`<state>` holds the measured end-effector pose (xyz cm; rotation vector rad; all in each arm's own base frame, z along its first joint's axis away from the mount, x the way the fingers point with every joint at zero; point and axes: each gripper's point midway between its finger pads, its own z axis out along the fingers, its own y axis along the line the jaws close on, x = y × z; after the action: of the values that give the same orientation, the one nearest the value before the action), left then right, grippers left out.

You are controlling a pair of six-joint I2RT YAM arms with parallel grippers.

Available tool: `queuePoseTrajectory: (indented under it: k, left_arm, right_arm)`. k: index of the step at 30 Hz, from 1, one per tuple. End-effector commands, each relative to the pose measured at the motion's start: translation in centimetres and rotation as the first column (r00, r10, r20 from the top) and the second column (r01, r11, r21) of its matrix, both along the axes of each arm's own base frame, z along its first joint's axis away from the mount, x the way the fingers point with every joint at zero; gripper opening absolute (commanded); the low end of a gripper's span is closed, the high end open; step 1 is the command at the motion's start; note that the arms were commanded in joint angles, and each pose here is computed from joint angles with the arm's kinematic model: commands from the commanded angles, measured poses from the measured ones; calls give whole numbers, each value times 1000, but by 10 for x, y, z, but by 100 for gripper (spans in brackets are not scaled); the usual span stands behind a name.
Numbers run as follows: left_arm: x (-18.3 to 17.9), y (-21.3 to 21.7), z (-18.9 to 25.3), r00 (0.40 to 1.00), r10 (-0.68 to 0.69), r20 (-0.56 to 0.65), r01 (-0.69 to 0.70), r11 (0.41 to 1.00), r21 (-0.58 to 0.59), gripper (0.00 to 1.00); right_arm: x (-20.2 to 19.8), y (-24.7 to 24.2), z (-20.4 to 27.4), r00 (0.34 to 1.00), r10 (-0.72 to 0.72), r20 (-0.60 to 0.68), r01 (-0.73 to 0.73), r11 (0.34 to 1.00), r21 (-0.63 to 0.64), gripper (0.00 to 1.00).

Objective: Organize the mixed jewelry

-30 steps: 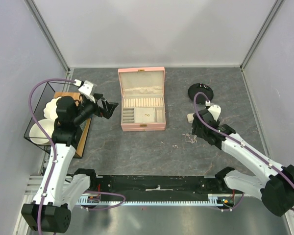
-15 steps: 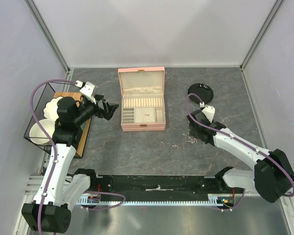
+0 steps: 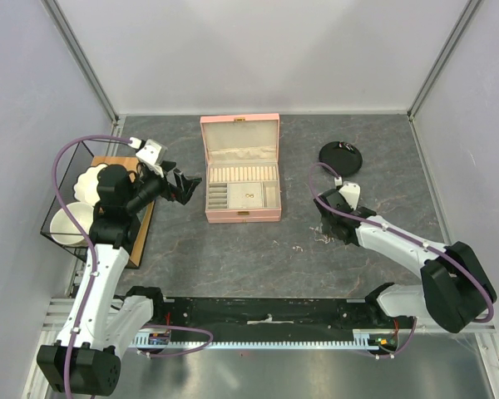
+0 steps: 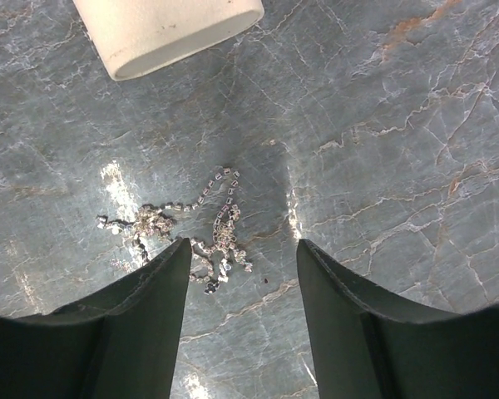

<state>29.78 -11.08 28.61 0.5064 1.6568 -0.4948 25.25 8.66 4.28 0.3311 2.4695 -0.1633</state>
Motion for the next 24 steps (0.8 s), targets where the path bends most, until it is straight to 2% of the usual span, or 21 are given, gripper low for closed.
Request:
queuePoseTrajectory:
  k: [1,8,24]
  left_arm:
    - [-5,-3,1,999,-33,32,32,999,26,97]
    - [-5,-3,1,999,-33,33,32,999,27,96]
    - [-5,-1,0,999,-25,39,24,999,37,96]
  right_arm:
    - [4,-4,0,1000,4,18,-4,1000,-21,61]
    - [3,-4,-12,1000,20,-17,-21,1000,-11,57]
    - [12,5,-19,998,51,-27,-51,999,14,54]
